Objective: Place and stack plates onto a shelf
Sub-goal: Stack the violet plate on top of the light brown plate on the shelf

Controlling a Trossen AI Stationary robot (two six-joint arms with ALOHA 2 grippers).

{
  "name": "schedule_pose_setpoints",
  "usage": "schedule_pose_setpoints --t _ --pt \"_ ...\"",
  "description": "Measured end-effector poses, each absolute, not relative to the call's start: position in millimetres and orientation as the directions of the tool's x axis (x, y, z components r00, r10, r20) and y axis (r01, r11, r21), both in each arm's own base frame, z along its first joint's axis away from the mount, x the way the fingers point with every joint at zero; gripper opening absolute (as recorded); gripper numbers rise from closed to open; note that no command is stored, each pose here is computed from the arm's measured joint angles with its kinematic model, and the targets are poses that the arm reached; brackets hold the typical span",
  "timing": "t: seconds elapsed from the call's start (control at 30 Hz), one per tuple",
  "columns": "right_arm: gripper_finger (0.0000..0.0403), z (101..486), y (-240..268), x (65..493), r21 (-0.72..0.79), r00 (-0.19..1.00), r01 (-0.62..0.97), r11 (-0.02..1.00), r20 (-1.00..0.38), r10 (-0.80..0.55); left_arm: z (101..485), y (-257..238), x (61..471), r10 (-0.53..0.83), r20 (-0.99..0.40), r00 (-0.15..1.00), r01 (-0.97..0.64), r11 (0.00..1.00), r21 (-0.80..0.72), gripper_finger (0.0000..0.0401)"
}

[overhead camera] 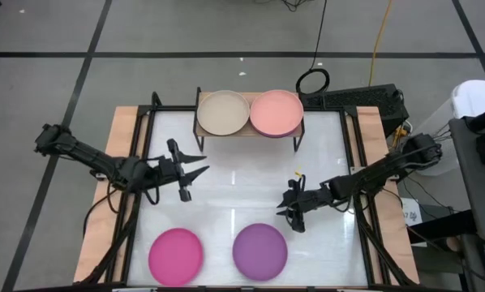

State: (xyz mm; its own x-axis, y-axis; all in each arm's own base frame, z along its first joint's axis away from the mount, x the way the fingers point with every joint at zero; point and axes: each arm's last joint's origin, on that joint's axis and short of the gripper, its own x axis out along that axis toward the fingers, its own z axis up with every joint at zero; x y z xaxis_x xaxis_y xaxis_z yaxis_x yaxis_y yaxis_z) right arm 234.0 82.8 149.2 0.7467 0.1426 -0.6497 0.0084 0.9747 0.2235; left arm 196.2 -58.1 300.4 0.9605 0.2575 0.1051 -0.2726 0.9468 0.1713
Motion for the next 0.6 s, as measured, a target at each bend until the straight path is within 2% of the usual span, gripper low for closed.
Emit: schedule_pose_setpoints --t 0.37,0.6 --pt "0.0096 151.4 95.5 264.7 0.278 0.701 -0.051 0.959 -0.674 0.233 297.2 -50.4 200.7 0.293 0.089 0.952 -0.303 0.941 0.149 0.0138" --pt "0.0096 156.8 101.3 270.1 0.318 0.694 -0.057 0.946 -0.668 0.266 296.1 -51.0 201.0 0.272 0.081 0.959 -0.281 0.950 0.138 0.0138"
